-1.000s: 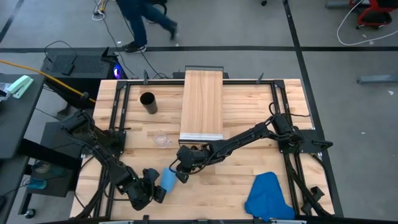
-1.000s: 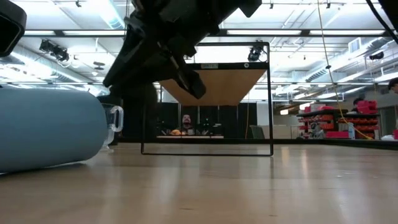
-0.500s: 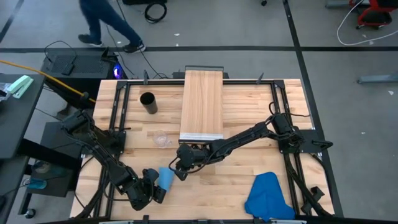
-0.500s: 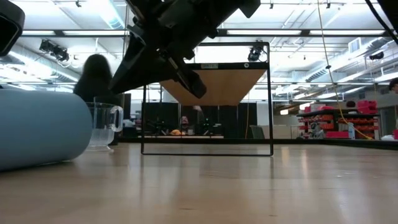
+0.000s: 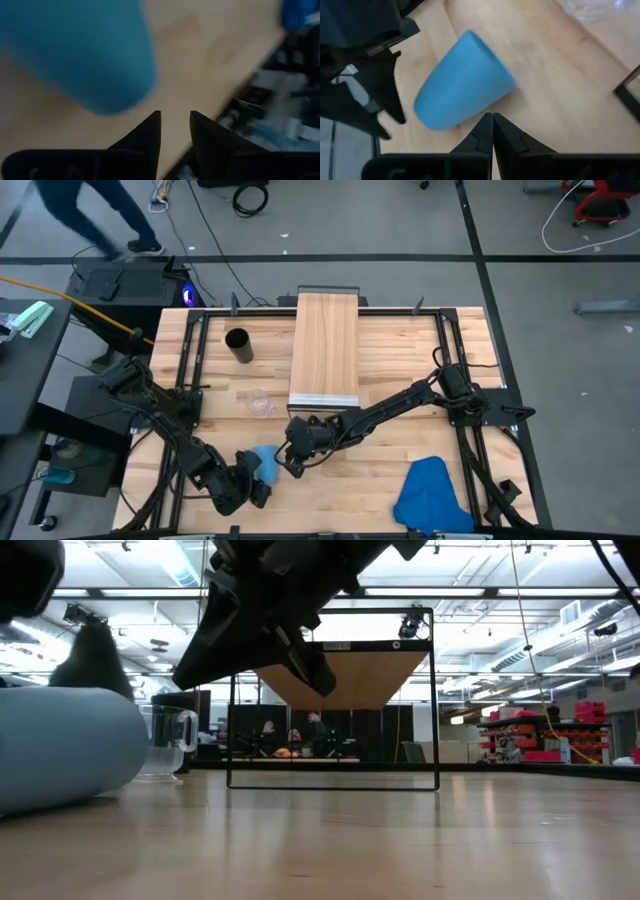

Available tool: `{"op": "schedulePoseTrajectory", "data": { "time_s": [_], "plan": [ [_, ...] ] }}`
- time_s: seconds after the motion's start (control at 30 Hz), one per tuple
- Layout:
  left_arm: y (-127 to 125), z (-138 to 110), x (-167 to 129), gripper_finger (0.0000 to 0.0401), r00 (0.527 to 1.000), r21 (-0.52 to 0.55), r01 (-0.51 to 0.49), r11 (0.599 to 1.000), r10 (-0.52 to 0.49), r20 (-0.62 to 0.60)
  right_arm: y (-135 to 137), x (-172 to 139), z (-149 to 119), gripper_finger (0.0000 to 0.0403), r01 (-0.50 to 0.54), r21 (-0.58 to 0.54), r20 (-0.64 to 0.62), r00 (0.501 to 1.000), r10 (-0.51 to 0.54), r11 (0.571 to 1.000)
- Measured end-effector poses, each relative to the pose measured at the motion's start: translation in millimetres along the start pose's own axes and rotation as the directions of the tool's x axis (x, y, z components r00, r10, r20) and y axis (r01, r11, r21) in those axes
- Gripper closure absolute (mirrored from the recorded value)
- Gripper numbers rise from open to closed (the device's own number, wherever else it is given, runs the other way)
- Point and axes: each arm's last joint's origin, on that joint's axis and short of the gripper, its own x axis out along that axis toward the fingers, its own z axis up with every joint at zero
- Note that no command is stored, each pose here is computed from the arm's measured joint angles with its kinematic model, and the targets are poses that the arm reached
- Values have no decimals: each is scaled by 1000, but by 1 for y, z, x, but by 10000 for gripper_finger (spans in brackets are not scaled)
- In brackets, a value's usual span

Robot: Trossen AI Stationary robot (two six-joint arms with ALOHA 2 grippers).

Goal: Stack small to large cups/mugs on shelf
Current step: Move the blue cup to the middle left of the table

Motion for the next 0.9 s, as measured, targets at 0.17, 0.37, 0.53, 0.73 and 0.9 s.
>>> {"op": "schedulePoseTrajectory", "data": {
  "time_s": [0.17, 0.37, 0.53, 0.73, 0.9],
  "plan": [
    [-9, -3, -1, 289, 995, 39, 95, 995, -94, -27, 7, -2, -8, 389, -24, -20, -24, 999, 24, 1000],
    [-18, 4, -19, 291, 990, 93, 142, 985, -140, -24, 14, -8, -12, 389, -33, -34, -34, 999, 32, 999],
    [-14, 19, -50, 295, 997, 142, 64, 988, -68, 23, 23, -25, -10, 391, -52, -42, -31, 998, 51, 998],
    [10, 39, -93, 294, 987, 110, -147, 983, 138, 85, 30, -54, -6, 389, -34, -57, -38, 999, 32, 998],
    [30, 53, -116, 294, 944, 65, -306, 950, 294, 149, 31, -70, -7, 389, 11, -61, -48, 999, -14, 998]
  ]
}}
